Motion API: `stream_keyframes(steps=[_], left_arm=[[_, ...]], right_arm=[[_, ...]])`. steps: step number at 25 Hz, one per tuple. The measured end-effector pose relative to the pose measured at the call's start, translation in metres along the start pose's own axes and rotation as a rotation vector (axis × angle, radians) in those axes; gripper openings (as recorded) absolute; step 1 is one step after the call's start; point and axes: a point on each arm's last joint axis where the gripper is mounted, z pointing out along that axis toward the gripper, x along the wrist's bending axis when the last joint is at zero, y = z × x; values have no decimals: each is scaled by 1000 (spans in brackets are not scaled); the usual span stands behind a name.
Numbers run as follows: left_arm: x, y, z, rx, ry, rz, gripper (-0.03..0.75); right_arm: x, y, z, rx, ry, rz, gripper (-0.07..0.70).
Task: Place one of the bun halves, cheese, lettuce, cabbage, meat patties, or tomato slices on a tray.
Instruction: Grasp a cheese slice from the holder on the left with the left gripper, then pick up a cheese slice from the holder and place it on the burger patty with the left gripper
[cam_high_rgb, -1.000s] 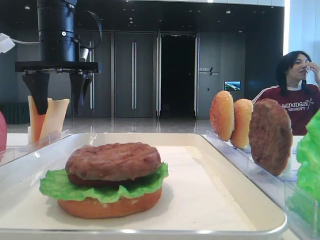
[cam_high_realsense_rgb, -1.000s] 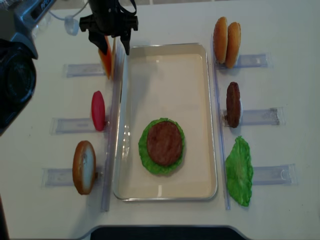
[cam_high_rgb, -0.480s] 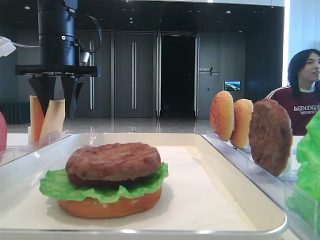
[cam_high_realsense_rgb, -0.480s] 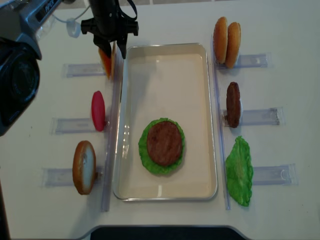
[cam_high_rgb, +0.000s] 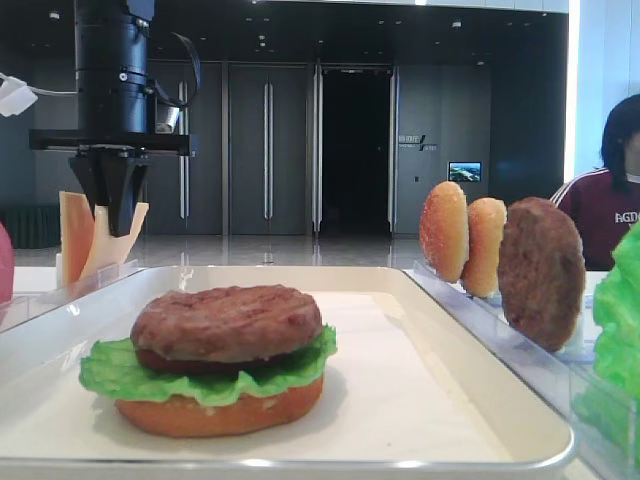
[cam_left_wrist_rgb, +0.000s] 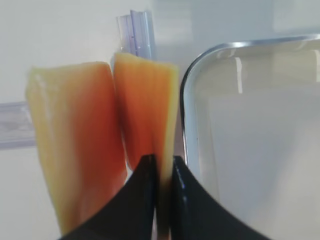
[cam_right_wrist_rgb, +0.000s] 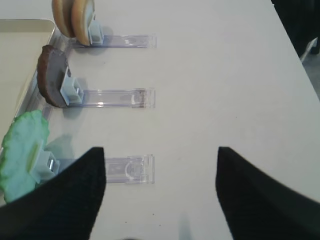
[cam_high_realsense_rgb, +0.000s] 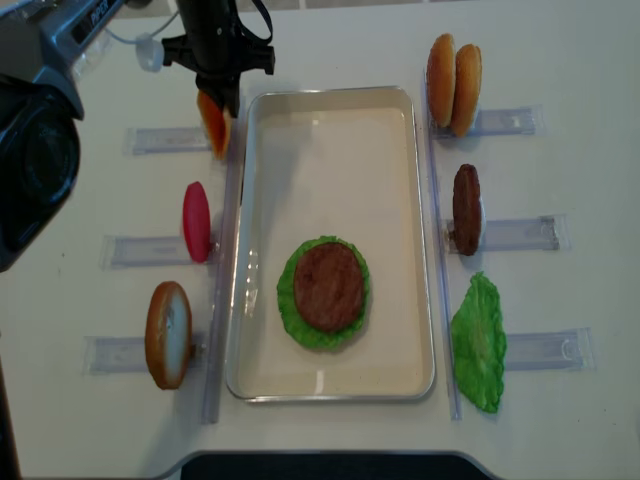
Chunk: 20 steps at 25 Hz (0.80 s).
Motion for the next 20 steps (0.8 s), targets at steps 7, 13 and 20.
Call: stream_keyframes(steps=[7,13,20], left_arm=[[0,0,0,1,1,22,36],[2,0,-14,-31,2,23,36],[9,-5,-62,-132,-12,15,36]], right_arm=[[0,0,0,0,0,0,479],[0,0,0,0,0,0,479],[0,0,0,0,0,0,479]])
